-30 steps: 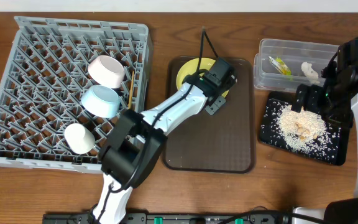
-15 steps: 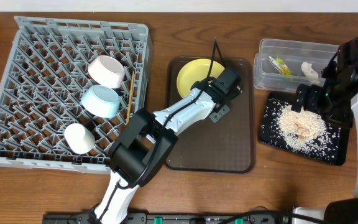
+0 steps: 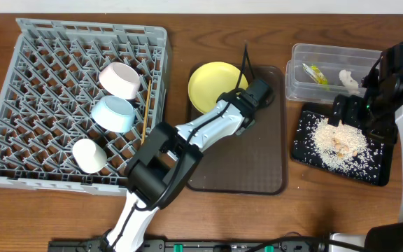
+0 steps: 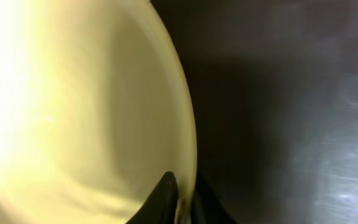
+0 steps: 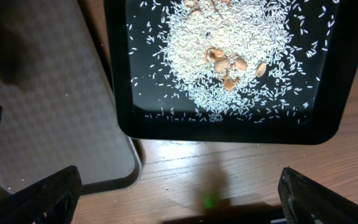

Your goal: Sort waste into correct bins and load items into the dishwasher

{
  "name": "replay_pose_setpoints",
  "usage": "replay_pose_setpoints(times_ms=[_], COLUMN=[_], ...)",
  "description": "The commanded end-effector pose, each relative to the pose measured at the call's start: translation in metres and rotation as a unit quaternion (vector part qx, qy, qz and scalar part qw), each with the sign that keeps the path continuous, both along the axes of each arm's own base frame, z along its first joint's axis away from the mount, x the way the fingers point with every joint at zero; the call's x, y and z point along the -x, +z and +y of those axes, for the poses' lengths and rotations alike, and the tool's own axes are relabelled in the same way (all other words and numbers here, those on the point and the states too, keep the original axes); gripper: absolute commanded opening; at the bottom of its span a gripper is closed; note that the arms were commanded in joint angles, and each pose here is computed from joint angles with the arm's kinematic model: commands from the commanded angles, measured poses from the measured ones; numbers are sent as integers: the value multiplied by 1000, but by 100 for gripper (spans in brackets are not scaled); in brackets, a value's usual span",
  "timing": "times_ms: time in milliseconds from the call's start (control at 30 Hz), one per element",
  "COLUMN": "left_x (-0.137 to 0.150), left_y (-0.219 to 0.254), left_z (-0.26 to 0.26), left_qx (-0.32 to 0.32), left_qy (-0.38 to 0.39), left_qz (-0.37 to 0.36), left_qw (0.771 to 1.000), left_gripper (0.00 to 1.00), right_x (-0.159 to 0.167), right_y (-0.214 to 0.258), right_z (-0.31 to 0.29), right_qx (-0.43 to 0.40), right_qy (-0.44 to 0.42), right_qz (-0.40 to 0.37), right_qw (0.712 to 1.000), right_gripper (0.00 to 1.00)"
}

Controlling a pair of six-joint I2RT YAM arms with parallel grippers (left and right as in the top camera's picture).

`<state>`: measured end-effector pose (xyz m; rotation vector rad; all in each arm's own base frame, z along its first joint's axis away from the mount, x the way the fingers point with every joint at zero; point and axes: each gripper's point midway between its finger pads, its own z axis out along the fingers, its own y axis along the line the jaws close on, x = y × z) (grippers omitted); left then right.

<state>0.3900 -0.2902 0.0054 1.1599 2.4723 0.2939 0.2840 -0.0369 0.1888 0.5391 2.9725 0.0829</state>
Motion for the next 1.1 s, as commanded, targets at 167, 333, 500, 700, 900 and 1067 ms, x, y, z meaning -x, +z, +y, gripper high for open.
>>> replay_pose_setpoints(times_ms=[167, 333, 500, 700, 900, 1067], left_x=[4, -6, -15, -13, -10, -7], left_y=[-18, -6, 8, 19, 32, 52], left_z=[12, 24, 38, 50, 49, 44], left_qx=[-50, -103, -156, -197, -193, -189], left_qy=[3, 16, 33, 41, 50, 47], left_qz=[-3, -56, -104, -124, -134, -152], left_qw=[999, 993, 982, 972, 971, 969], left_gripper=[8, 8, 8, 7, 7, 8], right_x=[-2, -2, -2, -2, -2, -2], right_y=[6, 6, 6, 6, 6, 6], right_z=[0, 0, 0, 0, 0, 0], right_qx=[-1, -1, -1, -1, -1, -1], right_qy=[-1, -1, -1, -1, -1, -1], right_qz=[-11, -11, -11, -11, -11, -11], right_qw=[1000, 1000, 1000, 1000, 1000, 1000], right_gripper=[99, 99, 99, 99, 99, 99])
